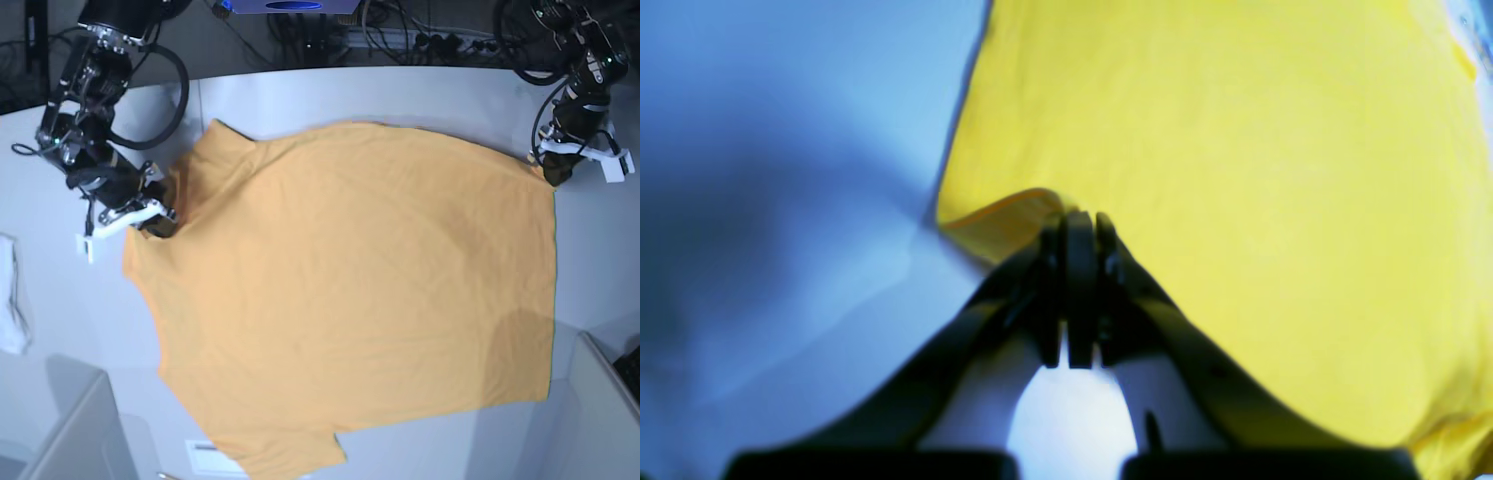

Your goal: Fold the T-shirt properly

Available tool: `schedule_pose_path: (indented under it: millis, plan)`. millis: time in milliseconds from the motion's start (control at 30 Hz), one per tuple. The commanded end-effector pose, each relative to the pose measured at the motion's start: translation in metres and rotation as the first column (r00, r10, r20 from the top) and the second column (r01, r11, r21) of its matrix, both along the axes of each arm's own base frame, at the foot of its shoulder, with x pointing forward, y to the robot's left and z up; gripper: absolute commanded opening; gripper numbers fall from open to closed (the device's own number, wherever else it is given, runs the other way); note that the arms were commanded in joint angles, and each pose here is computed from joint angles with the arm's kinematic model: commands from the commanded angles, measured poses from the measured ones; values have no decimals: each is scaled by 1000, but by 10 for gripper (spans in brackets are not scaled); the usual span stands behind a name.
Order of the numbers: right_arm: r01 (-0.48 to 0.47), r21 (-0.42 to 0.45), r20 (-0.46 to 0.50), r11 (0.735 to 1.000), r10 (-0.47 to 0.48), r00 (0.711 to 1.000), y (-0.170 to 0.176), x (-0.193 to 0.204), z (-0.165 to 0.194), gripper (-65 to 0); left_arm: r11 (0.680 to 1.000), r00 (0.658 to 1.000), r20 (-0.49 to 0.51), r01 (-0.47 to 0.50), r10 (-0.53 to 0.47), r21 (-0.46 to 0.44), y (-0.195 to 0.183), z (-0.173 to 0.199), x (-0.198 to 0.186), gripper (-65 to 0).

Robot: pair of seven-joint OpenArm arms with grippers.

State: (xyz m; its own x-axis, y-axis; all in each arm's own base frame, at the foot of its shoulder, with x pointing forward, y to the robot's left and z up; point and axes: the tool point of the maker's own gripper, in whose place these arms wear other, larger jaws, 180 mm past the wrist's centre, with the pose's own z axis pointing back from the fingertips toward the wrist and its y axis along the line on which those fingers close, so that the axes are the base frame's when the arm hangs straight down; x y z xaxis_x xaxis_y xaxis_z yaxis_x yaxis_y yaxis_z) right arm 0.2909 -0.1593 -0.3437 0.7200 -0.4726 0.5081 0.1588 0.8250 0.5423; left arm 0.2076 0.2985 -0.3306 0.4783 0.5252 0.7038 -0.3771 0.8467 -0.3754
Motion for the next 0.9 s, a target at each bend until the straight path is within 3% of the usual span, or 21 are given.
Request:
schedule_pose_path:
  millis: [0,67,267,367,767,867]
  plan:
    - [2,6,30,1000,-2,1000,-2,10,6,-650,1000,999,32,6,-7,10,2,10,7,-650]
    - [7,21,18,1000,-7,1000,-3,19,1,-650,1000,1000,26,1,-2,9,5,7,11,-650]
    - [15,66,5,998,-16,1000,-2,44,-3,-650,990,999,-27,-21,25,142,22,2,23,-650]
    - [18,81,7,997,-19,1000,-2,57,-2,-650,986,999,-17,-27,31,167,26,7,30,-650]
    - [17,154,6,988,-18,1000,6,103,6,-650,991,998,-24,-54,57,122,38,-7,47,-650]
    - [-26,147,4,989,26,1000,18,113,7,-650,990,998,-8,-56,57,127,40,-1,53,-650]
